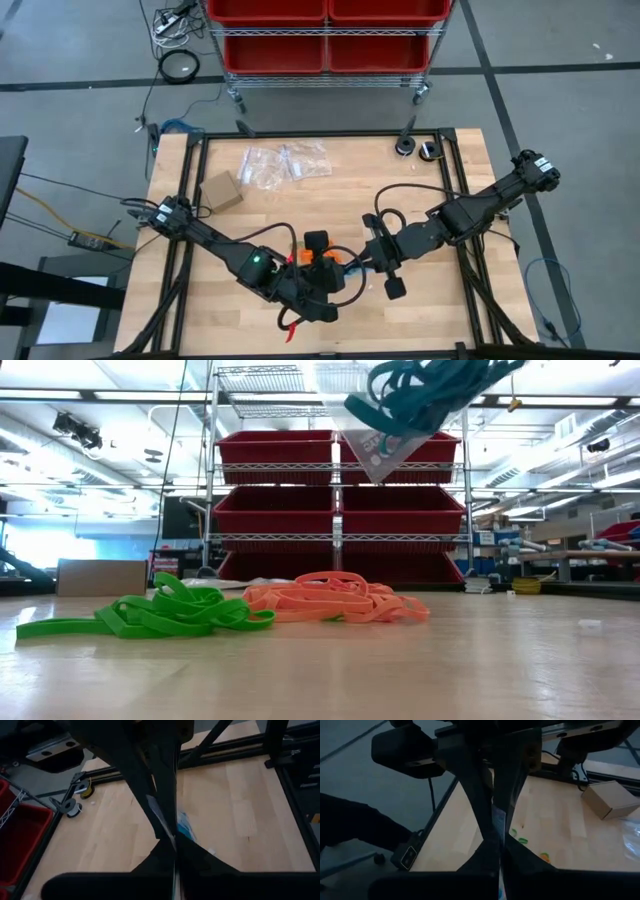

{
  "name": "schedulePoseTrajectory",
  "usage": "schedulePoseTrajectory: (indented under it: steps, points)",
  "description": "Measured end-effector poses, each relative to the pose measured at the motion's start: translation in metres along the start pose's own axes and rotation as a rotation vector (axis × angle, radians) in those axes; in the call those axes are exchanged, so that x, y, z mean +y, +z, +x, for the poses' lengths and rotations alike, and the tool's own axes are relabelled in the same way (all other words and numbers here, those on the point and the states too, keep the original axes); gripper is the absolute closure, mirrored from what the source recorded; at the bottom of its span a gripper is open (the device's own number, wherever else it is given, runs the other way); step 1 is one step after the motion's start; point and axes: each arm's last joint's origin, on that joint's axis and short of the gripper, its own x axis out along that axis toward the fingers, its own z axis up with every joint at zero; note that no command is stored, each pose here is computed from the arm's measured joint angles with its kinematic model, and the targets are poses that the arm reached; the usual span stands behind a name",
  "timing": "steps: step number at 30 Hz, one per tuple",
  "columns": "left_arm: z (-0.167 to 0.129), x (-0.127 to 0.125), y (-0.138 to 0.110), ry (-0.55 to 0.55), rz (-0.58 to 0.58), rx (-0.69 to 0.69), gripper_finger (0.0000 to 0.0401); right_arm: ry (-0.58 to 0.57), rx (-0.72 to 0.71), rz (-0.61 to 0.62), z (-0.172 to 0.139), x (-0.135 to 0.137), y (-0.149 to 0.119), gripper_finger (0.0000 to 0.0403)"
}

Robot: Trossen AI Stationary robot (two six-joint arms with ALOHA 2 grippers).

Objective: Sort rubber bands
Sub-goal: Close the transparent zip bag

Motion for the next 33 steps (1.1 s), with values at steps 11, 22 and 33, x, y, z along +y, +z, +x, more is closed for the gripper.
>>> schedulePoseTrajectory:
  steps: [11,22,33]
  points:
    - [-0.001,0.001,-0.010,-0.008,0.002,0.088,0.0371,-0.020,0.012,-0.002,0.000,-0.001,-0.001,0.0403]
    - [-0.006,-0.003,-0.011,0.063,0.012,0.060,0.0376,-0.016,0.014,-0.002,0.000,-0.001,-0.001,0.0403]
    - [-0.010,-0.003,-0.018,0.031,-0.029,0.134,0.0306,-0.006,0.016,-0.002,0.000,0.000,-0.002,0.0403]
